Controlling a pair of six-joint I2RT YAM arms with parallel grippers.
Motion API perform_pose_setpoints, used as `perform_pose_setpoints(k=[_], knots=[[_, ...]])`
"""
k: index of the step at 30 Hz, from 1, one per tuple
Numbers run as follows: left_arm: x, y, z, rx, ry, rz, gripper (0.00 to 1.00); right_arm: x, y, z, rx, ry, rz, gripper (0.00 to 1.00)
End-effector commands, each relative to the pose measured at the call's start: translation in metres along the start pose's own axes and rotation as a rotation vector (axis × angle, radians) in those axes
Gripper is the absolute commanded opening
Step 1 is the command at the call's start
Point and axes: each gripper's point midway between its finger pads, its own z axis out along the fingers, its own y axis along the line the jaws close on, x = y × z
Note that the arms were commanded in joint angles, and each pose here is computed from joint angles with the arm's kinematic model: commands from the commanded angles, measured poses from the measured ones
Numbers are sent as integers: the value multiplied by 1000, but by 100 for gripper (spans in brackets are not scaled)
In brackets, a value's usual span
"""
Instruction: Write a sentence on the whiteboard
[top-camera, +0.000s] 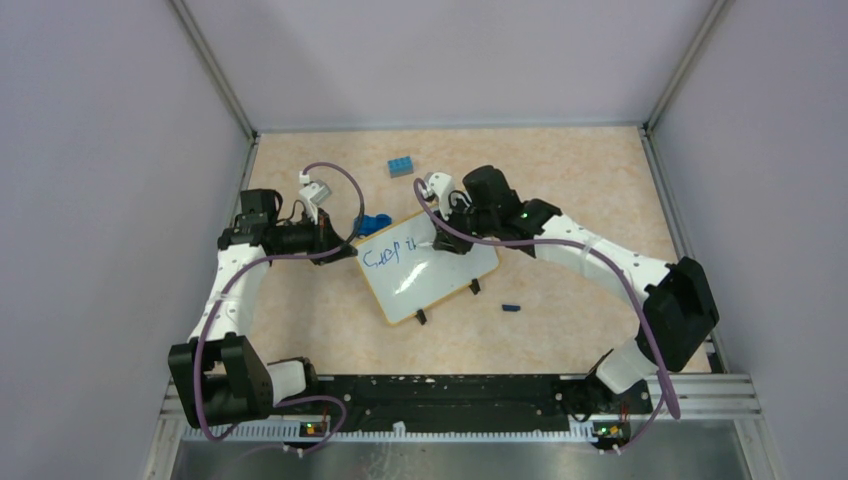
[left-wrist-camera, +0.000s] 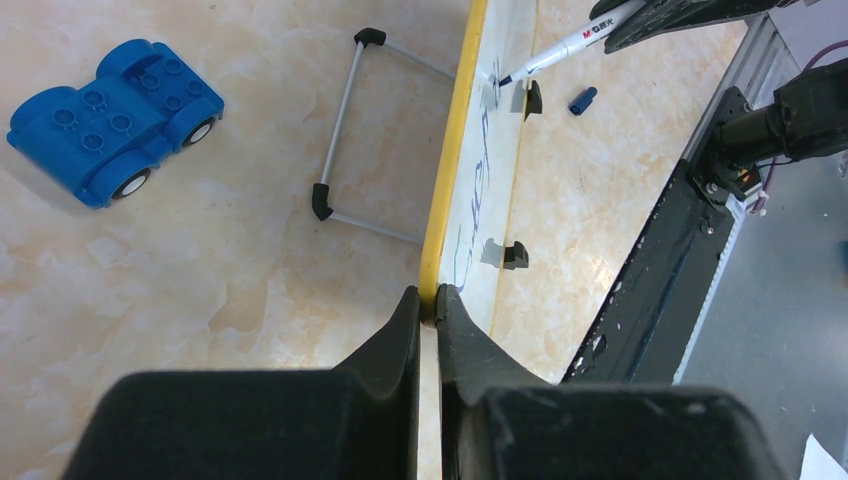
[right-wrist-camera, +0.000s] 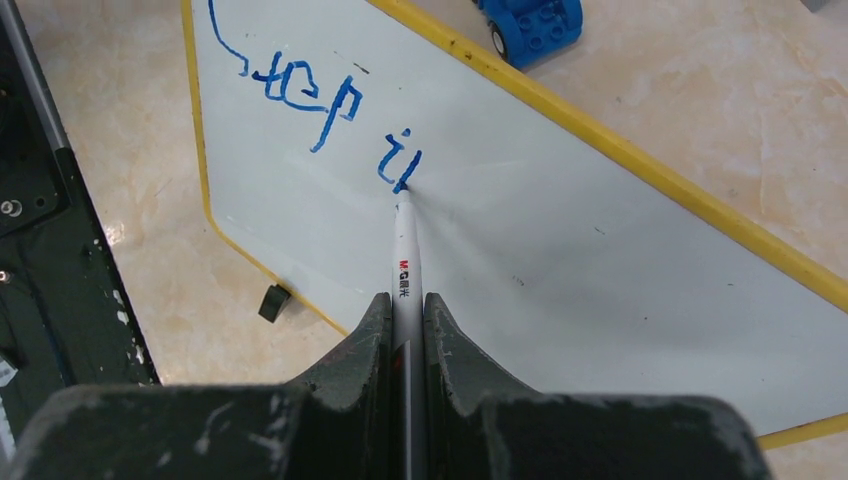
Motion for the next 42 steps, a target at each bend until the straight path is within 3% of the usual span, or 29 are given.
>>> perform_pose_setpoints(k=[1,17,33,42], knots=[[9,-1,2,-7,21,12,0,-37,-19,-5,63,-93,-27,0],[9,0,2,-12,21,12,0,-28,-31,-13,92,-77,-16,0],[10,0,2,-9,23,11,0,-3,-9,-11,11,-32,-13,0],[9,0,2,-9,21,10,0,-33,-5,-30,8,-115,-32,0]])
